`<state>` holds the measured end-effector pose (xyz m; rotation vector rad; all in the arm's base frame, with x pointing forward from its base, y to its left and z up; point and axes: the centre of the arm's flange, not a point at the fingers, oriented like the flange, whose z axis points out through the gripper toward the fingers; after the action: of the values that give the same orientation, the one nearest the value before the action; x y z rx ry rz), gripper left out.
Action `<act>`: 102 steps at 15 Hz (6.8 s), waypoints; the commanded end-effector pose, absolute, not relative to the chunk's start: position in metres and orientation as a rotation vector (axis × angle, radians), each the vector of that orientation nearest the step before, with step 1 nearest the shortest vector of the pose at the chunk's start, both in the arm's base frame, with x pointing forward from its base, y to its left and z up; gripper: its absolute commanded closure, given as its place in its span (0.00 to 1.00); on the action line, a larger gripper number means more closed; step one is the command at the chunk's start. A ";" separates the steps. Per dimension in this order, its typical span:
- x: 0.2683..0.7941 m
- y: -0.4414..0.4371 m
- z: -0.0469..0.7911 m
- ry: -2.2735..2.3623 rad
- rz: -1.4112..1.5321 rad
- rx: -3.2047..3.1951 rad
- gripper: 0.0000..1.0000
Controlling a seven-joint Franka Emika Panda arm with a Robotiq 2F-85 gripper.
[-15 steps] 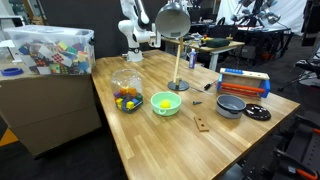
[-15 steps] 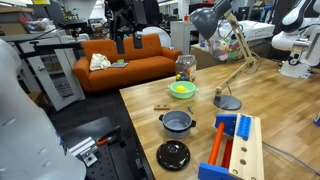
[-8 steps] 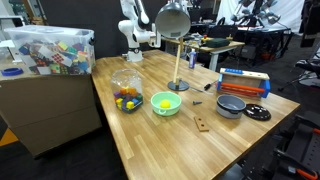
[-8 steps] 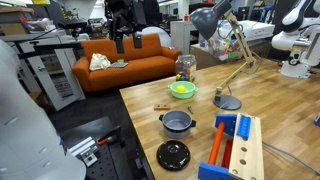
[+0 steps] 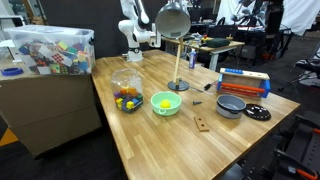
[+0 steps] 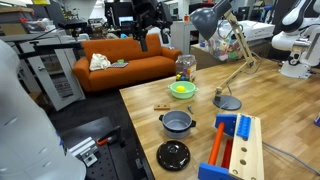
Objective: Turn on the lamp light
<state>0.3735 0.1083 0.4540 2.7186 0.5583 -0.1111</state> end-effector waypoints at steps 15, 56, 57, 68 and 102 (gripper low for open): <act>0.465 0.084 0.442 0.571 -0.176 2.789 0.00; 0.671 0.006 0.339 0.007 -0.210 2.873 0.00; 0.669 0.008 0.339 0.029 -0.218 2.869 0.00; 0.664 0.010 0.335 0.039 -0.205 2.881 0.00; 0.705 -0.074 0.219 -0.477 -0.314 2.823 1.00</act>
<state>0.6945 -0.0681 0.2219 2.8221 -0.4446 -0.2683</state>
